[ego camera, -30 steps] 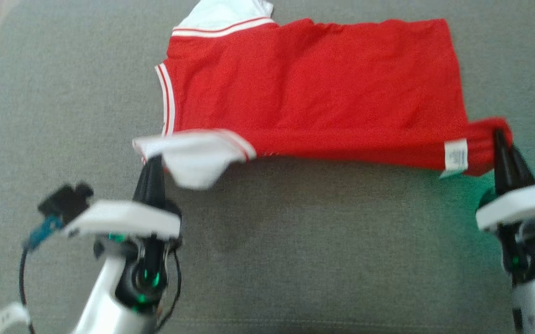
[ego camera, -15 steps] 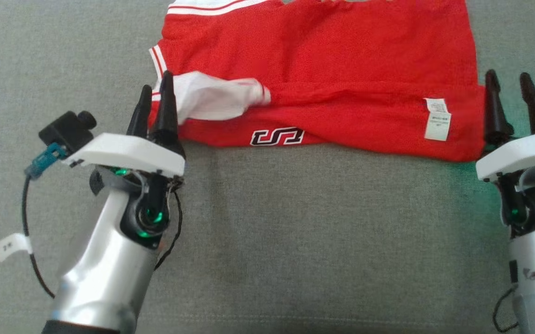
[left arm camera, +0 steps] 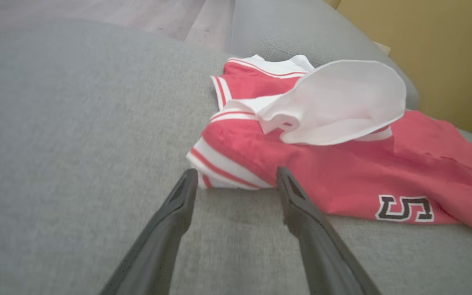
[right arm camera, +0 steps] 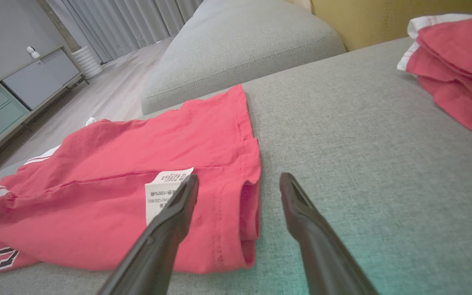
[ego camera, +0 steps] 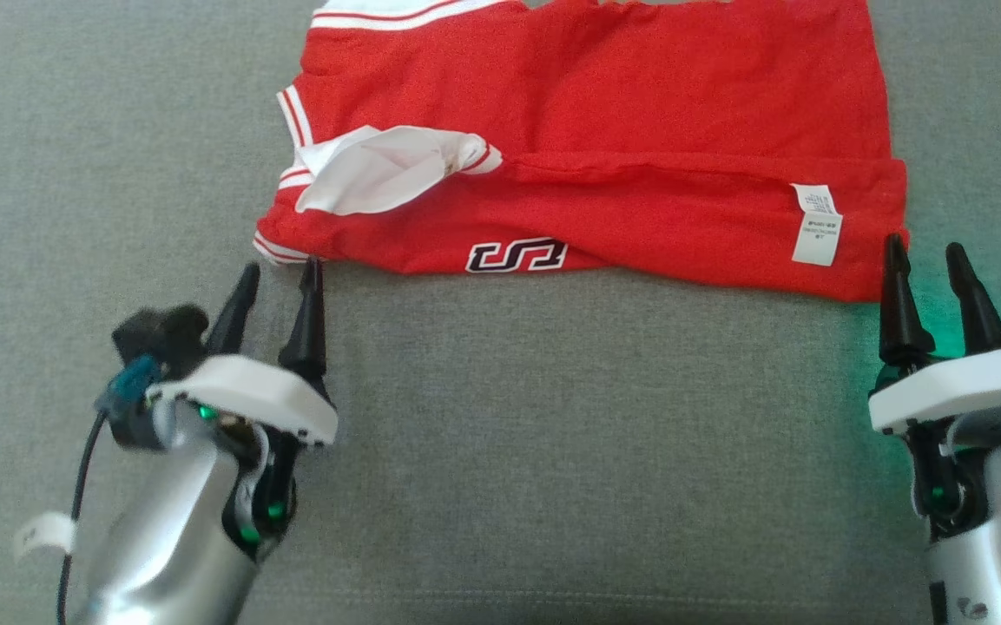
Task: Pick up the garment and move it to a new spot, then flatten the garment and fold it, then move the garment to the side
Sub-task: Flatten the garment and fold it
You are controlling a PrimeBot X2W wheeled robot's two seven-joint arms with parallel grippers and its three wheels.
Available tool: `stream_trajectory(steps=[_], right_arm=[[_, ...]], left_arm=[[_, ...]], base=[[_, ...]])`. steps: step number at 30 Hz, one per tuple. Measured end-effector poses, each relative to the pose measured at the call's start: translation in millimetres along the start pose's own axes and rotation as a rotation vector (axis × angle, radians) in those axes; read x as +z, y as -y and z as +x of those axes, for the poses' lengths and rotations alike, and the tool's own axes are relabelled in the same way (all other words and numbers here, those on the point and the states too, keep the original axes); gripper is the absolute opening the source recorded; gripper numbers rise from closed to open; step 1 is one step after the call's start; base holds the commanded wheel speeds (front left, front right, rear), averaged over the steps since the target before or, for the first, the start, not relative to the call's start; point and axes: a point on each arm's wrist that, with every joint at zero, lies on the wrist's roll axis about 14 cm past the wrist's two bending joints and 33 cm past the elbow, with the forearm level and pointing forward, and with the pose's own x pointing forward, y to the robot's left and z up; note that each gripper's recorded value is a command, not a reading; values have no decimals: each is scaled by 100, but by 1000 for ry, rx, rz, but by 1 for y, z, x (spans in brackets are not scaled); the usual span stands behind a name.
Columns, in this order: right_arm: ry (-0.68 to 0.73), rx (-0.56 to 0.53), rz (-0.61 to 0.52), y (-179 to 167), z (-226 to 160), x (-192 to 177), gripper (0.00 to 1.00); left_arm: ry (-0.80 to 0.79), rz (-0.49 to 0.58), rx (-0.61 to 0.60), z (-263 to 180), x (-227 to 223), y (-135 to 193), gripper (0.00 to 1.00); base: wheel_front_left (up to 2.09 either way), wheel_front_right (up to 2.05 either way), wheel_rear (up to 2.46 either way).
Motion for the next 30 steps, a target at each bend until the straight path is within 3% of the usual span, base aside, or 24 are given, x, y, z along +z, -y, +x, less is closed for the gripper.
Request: stream_trajectory(steps=[7, 13, 14, 15, 16, 17, 30], right_arm=[[-1, -16, 2, 6, 1, 0, 100], [-2, -27, 0, 10, -2, 0, 100], [-3, -28, 0, 10, -2, 0, 100], [-3, -28, 0, 10, -3, 0, 100], [-4, -28, 0, 10, -3, 0, 100], [-6, -27, 0, 10, -3, -1, 100], [-141, -13, -17, 4, -6, -33, 100]], left_arm=[[34, 217, -94, 27, 16, 15, 100], [-131, 354, -84, 31, -17, -1, 100], [-131, 361, -82, 33, -16, -2, 71], [-129, 361, -84, 34, -15, -1, 28], [-127, 358, -87, 35, -15, 0, 11], [-125, 356, -91, 34, -15, 1, 0], [-138, 336, -91, -10, -26, -1, 0]], base=[[0, 0, 0], [0, 0, 0], [0, 0, 0], [0, 0, 0], [0, 0, 0], [0, 0, 0], [0, 0, 0]])
